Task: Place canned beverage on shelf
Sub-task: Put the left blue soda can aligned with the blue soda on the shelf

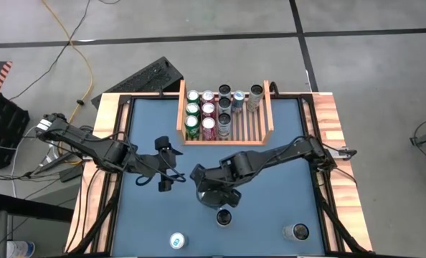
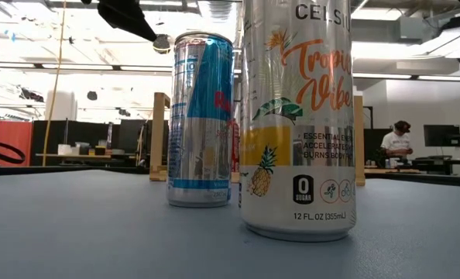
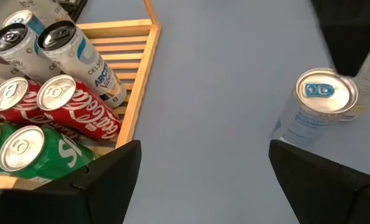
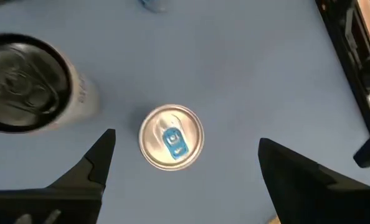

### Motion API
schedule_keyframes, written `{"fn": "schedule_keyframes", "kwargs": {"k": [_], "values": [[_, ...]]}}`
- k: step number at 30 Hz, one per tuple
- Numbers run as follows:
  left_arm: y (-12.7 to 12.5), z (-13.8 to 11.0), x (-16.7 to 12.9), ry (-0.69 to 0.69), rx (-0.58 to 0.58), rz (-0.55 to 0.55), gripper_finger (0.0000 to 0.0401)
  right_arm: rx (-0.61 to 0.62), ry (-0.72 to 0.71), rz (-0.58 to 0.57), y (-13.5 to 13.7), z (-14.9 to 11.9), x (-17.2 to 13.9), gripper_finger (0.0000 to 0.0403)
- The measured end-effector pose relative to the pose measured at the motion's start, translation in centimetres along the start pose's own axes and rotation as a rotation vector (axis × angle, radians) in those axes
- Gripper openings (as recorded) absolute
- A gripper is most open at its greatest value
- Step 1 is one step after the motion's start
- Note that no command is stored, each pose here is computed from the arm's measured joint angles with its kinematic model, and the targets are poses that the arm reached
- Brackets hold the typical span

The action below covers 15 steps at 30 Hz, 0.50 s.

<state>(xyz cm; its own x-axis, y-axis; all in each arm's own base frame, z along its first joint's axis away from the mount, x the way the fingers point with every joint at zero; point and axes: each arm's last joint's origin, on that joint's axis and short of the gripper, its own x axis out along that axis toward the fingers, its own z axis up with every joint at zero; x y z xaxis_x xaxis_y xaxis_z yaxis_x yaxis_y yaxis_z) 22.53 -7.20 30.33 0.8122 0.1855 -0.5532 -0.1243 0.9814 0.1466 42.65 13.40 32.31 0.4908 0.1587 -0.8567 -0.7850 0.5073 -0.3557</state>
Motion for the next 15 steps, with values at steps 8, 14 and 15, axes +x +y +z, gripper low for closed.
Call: {"fn": "schedule_keyframes", "kwargs": {"k": [8, 14, 15], "values": [[0.0, -0.1, 0.0, 0.007, 0.002, 0.002, 0.0341, 0.001, 0.007, 0.045, -0.3, -0.3, 3.2, 0.0286], [0.0, -0.1, 0.0, 0.010, 0.003, 0.002, 0.0341, -0.011, 0.021, 0.079, -0.2, -0.7, 5.0, 0.0286], [0.0, -0.1, 0.0, 0.012, 0.004, 0.003, 0.0341, -0.011, 0.025, 0.090, -0.2, -0.7, 5.3, 0.0286]]}}
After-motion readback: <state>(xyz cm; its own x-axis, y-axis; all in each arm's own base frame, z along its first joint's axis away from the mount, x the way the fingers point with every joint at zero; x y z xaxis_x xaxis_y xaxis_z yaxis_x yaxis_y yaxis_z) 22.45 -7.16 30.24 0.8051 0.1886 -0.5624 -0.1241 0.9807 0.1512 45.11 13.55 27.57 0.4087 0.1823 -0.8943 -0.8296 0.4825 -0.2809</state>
